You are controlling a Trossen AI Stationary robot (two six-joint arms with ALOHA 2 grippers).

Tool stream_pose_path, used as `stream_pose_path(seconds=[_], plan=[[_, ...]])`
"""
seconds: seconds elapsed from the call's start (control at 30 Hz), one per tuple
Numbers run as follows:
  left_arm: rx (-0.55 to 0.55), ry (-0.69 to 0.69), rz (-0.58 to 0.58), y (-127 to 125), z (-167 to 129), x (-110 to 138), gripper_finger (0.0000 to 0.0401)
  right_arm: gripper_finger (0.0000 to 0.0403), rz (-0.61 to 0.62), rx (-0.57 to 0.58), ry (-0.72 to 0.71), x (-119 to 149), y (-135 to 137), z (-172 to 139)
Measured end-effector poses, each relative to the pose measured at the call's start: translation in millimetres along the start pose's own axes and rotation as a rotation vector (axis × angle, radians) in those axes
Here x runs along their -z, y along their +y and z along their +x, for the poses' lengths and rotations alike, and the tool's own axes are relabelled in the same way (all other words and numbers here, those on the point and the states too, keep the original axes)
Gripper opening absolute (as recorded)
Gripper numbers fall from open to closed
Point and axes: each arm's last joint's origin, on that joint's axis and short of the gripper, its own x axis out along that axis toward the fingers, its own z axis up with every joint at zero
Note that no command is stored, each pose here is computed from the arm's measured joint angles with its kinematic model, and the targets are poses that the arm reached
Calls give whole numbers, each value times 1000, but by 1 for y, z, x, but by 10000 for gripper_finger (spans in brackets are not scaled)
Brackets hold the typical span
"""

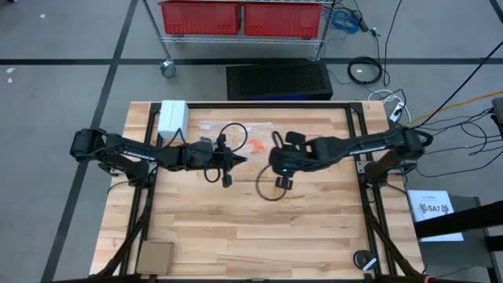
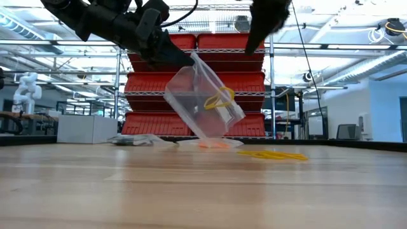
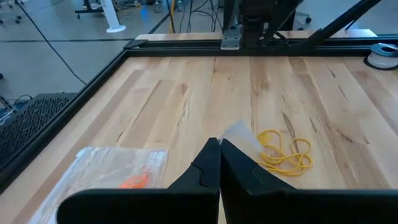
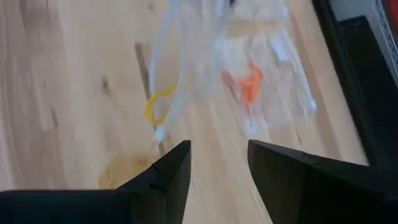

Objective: Sort rubber bands
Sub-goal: Put the yellow rubber band into the bottom transparent zip bag

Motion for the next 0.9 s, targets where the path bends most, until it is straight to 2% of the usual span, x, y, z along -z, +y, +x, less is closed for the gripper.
stream_pose_path(seconds=[0.13,0.27,0.4,0.5,0.7,0.83,0.9], plan=[[-1,0,0,0,0,0,0,153,62,-18,-173,32,5,19],[-12,0,-7,0,0,0,0,153,95,-71,-338,70,23,49],[-26,-4,-8,1,0,0,0,153,158,-131,-436,98,39,77],[-27,-18,-10,1,0,-2,0,153,228,-144,-469,105,44,91],[-28,-33,-13,1,0,-3,0,153,294,-66,-465,107,49,109],[-29,-36,-15,1,0,-4,0,149,289,-55,-452,108,54,119],[-29,-39,-16,1,-1,-4,0,135,275,-46,-453,109,56,124]])
